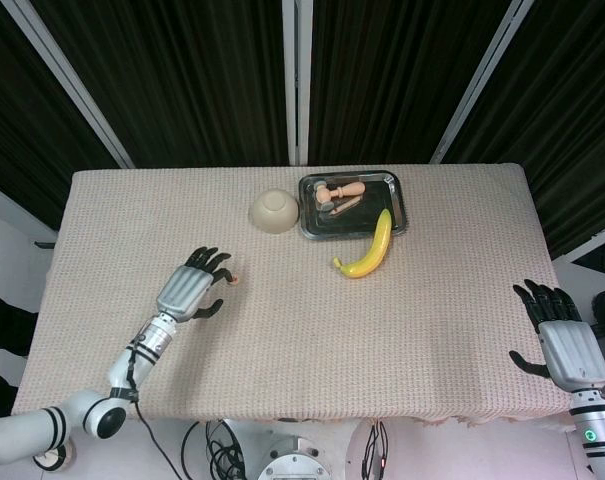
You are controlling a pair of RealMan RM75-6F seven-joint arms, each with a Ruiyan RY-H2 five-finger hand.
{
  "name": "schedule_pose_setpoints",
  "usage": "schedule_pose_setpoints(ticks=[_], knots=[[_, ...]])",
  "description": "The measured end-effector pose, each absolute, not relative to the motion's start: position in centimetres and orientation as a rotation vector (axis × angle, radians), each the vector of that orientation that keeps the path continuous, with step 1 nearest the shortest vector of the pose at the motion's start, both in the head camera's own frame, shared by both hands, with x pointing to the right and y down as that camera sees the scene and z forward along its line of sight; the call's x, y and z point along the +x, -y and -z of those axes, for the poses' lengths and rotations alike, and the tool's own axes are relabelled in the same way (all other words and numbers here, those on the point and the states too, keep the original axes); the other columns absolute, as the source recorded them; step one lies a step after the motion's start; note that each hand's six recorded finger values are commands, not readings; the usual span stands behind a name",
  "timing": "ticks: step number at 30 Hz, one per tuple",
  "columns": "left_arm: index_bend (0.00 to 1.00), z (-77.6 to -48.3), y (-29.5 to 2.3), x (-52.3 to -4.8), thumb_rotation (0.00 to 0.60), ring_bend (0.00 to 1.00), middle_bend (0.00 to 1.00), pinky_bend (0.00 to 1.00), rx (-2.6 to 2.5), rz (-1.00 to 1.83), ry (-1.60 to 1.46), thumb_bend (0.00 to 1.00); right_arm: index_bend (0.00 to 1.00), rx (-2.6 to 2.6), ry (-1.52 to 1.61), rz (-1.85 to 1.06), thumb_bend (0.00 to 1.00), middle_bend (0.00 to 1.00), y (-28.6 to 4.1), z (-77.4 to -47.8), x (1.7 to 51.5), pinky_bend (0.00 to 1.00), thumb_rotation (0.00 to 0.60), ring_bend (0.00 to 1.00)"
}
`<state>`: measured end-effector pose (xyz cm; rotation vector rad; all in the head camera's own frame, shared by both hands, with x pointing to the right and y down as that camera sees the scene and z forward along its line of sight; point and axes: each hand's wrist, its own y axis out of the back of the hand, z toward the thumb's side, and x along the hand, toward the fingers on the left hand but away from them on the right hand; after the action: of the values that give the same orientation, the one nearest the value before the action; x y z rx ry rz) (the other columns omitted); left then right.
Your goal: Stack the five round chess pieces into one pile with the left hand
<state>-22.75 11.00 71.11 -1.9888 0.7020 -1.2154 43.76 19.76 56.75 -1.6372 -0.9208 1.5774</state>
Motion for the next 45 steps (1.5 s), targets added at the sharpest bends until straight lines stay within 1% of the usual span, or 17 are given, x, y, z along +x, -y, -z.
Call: schedule_pose_setpoints(ticks=[9,18,29,34,45], knots=[[0.34,-73.1,-10.2,-19.9,0.6,0.0,0.1,0.0,-1.977,1.335,-0.706,0.35,0.0,-1.643,0.93,-1.576,0.14,0.0,-19.6,-56.6,44.0,0.0,0.6,0.0],[0.33,-75.1,-9.2,-19.2,0.6,0.0,0.1,0.0,-1.887,1.387,-0.667,0.35,0.0,-1.642,0.936,-1.577,0.14,0.0,-19.6,-56.5,44.2,0.0,0.6,0.0],[0.33,-76.2,-9.3,-19.8,0.6,0.0,0.1,0.0,-1.866,1.425,-0.655,0.35,0.0,-1.639,0.937,-1.587,0.14,0.0,-19.5,-56.5,44.4,0.0,0.6,0.0],[0.36,-76.8,-9.6,-20.2,0.6,0.0,0.1,0.0,-1.869,1.444,-0.659,0.35,0.0,-1.636,0.942,-1.587,0.14,0.0,-19.4,-56.5,44.5,0.0,0.6,0.0],[0.41,-76.7,-9.6,-20.4,0.6,0.0,0.11,0.0,-1.864,1.434,-0.68,0.35,0.0,-1.637,0.938,-1.591,0.14,0.0,-19.4,-56.6,44.5,0.0,0.6,0.0]])
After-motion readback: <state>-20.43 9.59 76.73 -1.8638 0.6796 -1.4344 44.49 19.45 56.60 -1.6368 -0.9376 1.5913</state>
